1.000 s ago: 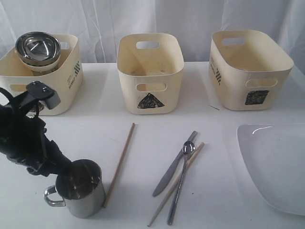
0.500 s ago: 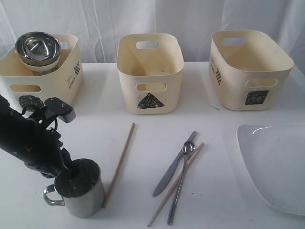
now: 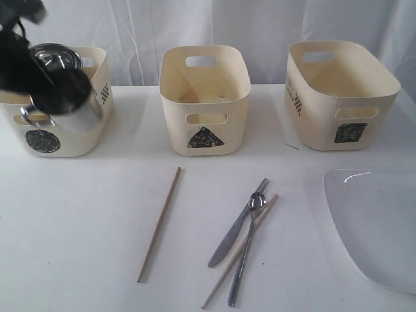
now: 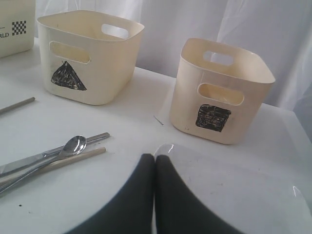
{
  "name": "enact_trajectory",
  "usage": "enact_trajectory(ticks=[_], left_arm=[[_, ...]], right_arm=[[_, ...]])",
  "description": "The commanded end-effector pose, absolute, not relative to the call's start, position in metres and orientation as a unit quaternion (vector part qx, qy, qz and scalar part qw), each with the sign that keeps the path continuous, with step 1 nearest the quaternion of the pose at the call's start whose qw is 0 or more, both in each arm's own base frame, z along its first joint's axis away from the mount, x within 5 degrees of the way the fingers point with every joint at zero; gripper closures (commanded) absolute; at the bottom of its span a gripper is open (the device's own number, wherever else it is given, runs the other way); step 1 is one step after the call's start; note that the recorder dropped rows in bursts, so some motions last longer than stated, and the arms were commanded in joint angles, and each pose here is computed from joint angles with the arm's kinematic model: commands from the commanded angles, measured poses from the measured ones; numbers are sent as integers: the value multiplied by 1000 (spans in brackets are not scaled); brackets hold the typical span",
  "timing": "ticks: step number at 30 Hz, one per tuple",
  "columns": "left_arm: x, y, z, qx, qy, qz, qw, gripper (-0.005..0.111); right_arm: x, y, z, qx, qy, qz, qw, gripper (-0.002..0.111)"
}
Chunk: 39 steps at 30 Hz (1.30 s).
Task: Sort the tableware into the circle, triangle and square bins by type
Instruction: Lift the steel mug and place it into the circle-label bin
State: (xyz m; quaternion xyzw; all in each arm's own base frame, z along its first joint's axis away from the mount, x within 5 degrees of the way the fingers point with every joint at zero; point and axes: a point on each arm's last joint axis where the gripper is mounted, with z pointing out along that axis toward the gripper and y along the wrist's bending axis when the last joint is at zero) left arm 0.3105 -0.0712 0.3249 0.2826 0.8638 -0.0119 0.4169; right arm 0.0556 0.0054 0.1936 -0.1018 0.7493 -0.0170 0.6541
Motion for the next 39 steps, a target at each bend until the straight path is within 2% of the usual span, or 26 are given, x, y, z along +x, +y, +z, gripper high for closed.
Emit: enact_trajectory(ticks=[1,6,14,20,24,27,29,30,31,32,35,39], left_arm=[[343,-29,373,196,851,31,486,106],[381,-5,383,157,846,48,508,106],[423,-3,336,159,875,37,456,106],[433,-3,311,164,890,31,424,106],[433,-11,297,167,906,-9,389,106],[433,-20,286,197,908,-42,366,98],[433,-23,284,198,909,-54,363,83],[433,-24,285,193,909,-60,365,70],[432,-24,286,191,909,-62,364,63],[430,-24,290,192,909,-63,365,62],[422,-23,299,189,903,-57,381,70],[401,-25,319,185,897,-64,396,96]], right_arm=[[55,6,193,-105,745,-18,659,108],[55,6,193,-105,745,-18,659,108],[55,6,193,-105,745,-18,659,108],[55,6,193,-105,745,-18,659,108],[55,6,193,-105,745,-18,659,108],[55,6,193,-105,745,-18,659,108],[55,6,193,-105,745,-18,659,108],[55,6,193,-105,745,-18,659,108],[55,6,193,-105,745,-18,659,108],[55,6,193,-105,745,-18,659,108],[55,6,193,-105,745,-18,659,108],[55,6,193,-105,745,-18,659,108]])
